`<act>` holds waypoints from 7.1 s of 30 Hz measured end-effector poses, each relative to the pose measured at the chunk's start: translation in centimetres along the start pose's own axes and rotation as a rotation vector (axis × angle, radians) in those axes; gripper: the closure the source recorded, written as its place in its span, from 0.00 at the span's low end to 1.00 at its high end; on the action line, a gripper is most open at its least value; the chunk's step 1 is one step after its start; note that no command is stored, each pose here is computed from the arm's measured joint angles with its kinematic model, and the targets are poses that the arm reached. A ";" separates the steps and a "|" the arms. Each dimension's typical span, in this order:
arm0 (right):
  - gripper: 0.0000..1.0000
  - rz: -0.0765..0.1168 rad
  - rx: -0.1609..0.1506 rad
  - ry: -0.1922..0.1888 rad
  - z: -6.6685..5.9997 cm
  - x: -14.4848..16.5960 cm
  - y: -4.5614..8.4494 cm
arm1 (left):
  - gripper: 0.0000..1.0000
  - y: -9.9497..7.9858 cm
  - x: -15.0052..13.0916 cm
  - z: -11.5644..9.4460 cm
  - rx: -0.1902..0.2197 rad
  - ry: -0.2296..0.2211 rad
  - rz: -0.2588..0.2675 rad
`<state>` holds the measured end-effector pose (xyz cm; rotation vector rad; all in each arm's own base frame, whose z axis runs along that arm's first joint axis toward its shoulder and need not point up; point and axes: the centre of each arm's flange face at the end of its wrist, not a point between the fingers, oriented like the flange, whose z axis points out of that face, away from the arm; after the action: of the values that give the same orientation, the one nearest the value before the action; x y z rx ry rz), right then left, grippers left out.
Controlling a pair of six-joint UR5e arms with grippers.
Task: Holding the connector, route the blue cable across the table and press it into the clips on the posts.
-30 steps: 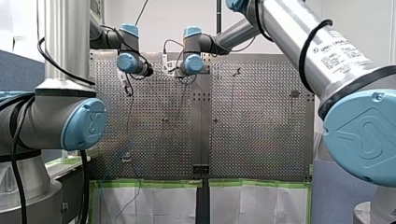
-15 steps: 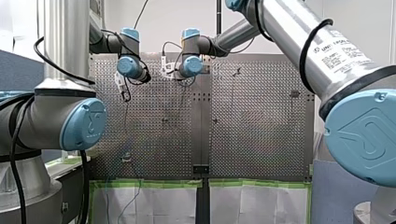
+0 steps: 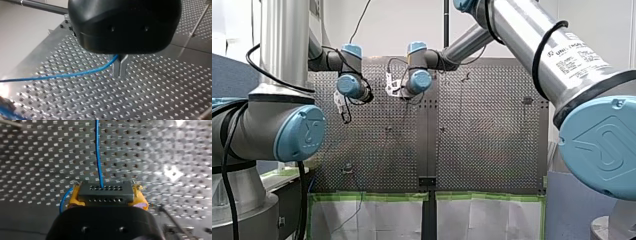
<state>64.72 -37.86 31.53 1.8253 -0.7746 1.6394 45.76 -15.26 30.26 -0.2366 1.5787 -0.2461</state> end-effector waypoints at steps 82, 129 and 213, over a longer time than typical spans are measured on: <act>1.00 0.082 0.023 -0.141 1.4 -14.3 5.0 | 1.00 4.2 15.4 6.1 0.009 0.180 -0.060; 1.00 0.095 -0.052 -0.158 2.6 -13.8 10.6 | 0.00 3.1 12.6 7.5 -0.035 0.226 0.024; 1.00 0.132 -0.112 -0.193 0.0 -12.2 13.0 | 0.00 -9.9 14.5 6.1 0.091 0.185 0.004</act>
<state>54.11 -46.07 19.71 1.9065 -1.0698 1.4803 51.46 -29.11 19.27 -0.1424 1.7456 -0.3438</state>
